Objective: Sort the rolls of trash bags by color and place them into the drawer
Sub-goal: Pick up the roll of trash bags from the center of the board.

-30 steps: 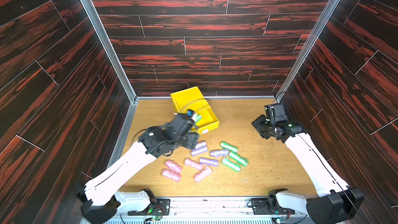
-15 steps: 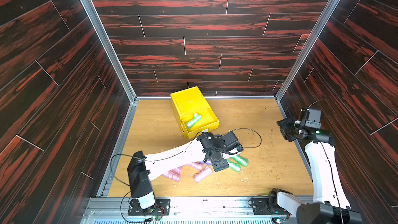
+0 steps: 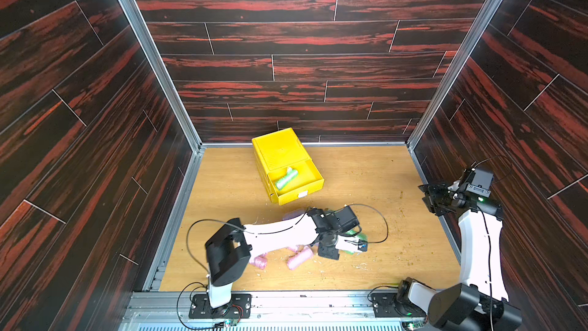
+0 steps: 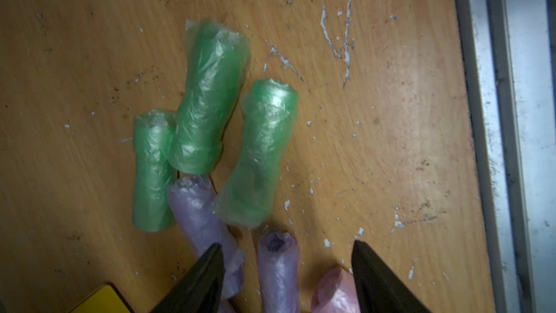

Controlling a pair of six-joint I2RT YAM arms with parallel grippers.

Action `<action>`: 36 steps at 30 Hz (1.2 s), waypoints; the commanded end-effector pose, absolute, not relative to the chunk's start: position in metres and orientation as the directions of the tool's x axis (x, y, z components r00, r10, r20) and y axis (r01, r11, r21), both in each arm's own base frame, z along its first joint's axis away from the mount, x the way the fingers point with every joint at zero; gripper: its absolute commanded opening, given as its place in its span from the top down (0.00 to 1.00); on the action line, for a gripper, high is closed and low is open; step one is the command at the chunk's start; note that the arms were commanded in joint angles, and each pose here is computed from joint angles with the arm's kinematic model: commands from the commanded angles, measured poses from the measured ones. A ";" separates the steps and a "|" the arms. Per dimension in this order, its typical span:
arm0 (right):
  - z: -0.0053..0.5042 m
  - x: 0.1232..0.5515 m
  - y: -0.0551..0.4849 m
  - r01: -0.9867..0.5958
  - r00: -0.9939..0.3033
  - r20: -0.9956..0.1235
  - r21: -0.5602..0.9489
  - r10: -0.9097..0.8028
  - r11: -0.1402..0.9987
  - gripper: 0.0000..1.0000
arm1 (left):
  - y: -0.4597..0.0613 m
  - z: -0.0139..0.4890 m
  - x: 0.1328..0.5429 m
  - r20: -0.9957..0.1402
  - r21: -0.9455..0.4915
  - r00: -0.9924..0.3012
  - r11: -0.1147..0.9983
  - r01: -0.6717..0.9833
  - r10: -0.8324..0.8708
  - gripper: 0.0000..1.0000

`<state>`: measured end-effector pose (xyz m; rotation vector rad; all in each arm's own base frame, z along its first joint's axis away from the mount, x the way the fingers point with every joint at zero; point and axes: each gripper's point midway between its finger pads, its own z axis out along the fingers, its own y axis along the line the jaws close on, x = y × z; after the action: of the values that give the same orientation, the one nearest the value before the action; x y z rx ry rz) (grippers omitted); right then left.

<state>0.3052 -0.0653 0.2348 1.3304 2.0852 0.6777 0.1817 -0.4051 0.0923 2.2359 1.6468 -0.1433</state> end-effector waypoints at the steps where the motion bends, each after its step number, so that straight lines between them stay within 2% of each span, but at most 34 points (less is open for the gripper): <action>1: 0.236 0.307 -0.061 0.601 -0.378 -0.184 0.697 0.908 0.391 0.53 | -0.422 0.090 0.184 -0.312 0.242 0.389 -0.323 0.915 0.867 0.30; 11: 0.231 0.310 -0.059 0.596 -0.392 -0.174 0.700 0.903 0.394 0.53 | -0.438 0.064 0.193 -0.285 0.249 0.425 -0.362 0.899 0.859 0.31; 23: 0.228 0.311 -0.057 0.592 -0.399 -0.166 0.705 0.902 0.391 0.53 | -0.439 0.032 0.205 -0.196 0.224 0.445 -0.401 0.888 0.874 0.37; 36: 0.224 0.310 -0.056 0.592 -0.399 -0.158 0.708 0.903 0.386 0.53 | -0.417 0.024 0.206 -0.097 0.142 0.433 -0.418 0.897 0.896 0.59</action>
<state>0.3113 -0.0571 0.2271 1.2824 2.1077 0.7587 0.2102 -0.4292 0.0218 2.4567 1.5628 -0.0237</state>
